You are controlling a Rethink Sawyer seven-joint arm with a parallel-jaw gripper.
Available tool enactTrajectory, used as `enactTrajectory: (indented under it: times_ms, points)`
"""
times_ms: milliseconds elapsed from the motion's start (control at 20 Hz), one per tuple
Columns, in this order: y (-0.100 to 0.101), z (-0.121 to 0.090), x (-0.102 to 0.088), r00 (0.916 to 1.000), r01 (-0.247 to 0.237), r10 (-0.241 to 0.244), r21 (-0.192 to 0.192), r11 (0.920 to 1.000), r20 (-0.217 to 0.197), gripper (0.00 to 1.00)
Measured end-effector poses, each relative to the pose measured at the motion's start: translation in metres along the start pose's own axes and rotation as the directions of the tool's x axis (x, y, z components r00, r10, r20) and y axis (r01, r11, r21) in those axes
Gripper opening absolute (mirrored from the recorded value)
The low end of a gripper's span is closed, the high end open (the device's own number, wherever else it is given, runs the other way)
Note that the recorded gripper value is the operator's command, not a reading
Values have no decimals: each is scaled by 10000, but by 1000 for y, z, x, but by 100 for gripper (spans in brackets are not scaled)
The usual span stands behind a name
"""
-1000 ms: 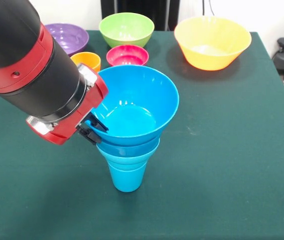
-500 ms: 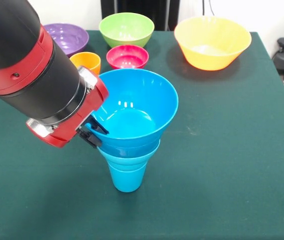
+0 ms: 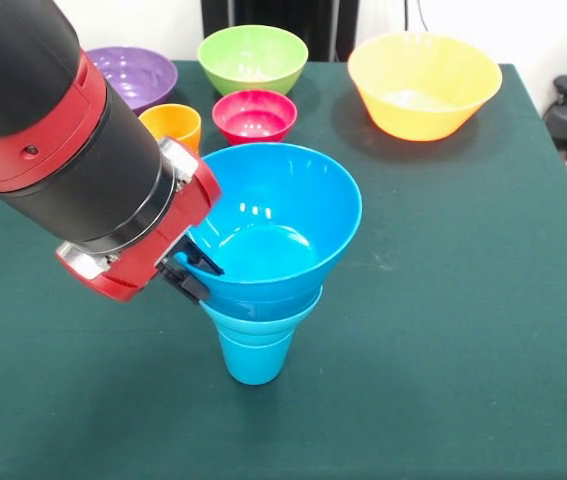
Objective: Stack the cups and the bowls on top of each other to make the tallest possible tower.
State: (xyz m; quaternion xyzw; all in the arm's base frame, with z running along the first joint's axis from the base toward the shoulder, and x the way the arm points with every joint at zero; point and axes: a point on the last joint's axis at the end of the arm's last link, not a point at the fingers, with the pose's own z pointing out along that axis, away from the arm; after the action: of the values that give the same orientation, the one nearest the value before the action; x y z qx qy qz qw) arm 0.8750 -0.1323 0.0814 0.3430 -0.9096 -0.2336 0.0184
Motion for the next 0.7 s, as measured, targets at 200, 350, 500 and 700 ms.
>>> enactTrajectory:
  times_ms: [200,350,500,700]
  points:
    - [-1,0,0,10000,-26,26,-1,10000,27,0]
    - [-1,0,0,10000,-46,46,-1,10000,44,0]
    - [-2,0,1,10000,-56,56,0,10000,50,0]
    - [-2,-1,1,10000,-67,67,1,10000,61,0]
